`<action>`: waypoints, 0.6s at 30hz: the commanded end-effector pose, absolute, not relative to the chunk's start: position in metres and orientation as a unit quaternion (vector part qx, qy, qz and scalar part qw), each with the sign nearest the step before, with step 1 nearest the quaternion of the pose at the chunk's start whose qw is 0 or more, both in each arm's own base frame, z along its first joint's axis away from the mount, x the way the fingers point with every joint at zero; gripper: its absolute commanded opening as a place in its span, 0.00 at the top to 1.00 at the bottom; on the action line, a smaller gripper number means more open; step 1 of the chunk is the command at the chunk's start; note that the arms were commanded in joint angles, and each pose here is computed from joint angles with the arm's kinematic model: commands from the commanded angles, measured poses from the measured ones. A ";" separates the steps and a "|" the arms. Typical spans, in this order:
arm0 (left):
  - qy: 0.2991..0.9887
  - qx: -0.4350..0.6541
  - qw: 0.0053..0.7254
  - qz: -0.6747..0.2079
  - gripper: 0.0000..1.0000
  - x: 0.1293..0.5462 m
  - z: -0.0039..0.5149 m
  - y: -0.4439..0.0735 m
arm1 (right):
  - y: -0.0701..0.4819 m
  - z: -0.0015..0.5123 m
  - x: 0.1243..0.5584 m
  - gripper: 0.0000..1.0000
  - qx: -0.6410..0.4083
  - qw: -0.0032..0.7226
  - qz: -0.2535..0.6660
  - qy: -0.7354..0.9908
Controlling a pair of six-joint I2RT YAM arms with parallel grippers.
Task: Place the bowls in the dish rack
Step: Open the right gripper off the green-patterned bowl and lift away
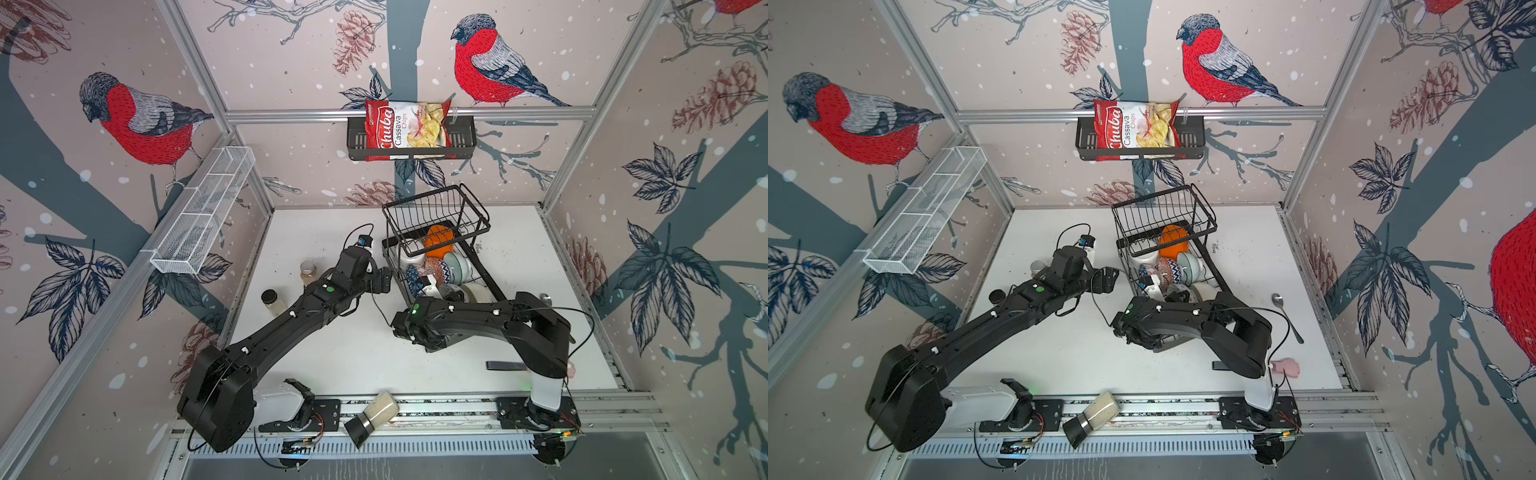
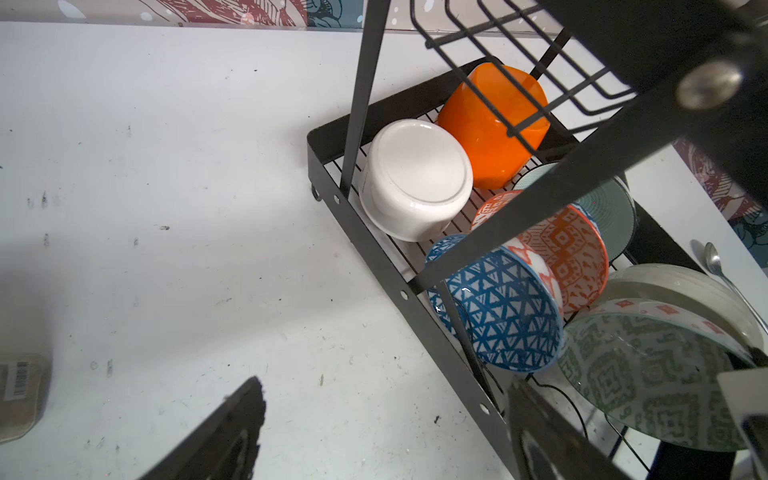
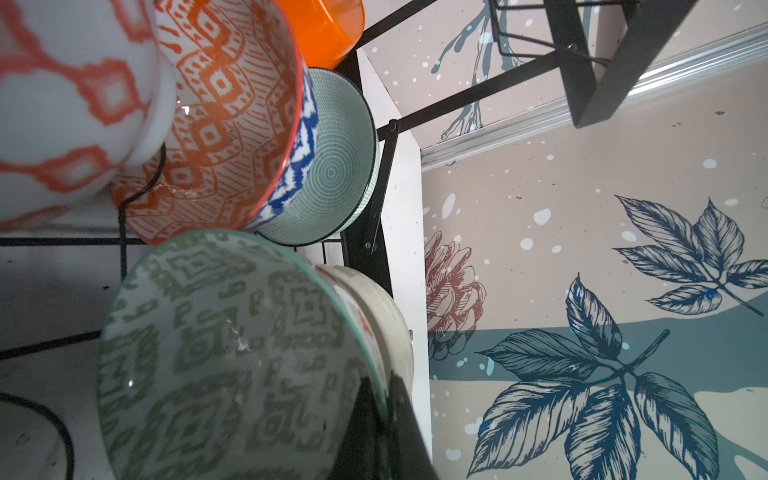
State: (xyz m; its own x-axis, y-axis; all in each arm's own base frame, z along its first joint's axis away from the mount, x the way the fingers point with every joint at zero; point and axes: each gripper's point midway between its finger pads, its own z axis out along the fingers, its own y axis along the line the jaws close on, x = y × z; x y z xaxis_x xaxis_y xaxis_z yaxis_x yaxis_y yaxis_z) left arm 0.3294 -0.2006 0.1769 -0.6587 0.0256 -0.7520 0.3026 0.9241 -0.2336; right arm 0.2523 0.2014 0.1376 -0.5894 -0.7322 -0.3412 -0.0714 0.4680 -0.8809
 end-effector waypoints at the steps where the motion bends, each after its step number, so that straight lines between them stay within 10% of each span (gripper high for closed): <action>1: 0.887 0.091 0.417 -0.175 0.10 0.334 0.183 -0.200 | 0.205 0.140 0.253 1.00 -0.279 0.376 -0.462 0.753; 18: 0.886 0.089 0.421 -0.173 0.10 0.332 0.180 -0.194 | 0.233 0.108 0.229 1.00 -0.323 0.353 -0.452 0.753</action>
State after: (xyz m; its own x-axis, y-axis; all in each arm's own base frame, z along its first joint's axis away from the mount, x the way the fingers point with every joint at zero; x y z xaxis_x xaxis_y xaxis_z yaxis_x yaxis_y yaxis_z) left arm 0.3286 -0.1927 0.1733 -0.6561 0.0148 -0.7545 0.2885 0.9288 -0.2326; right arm 0.2350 0.2279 0.1199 -0.5260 -0.8184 -0.2316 -0.1416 0.3528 -0.9249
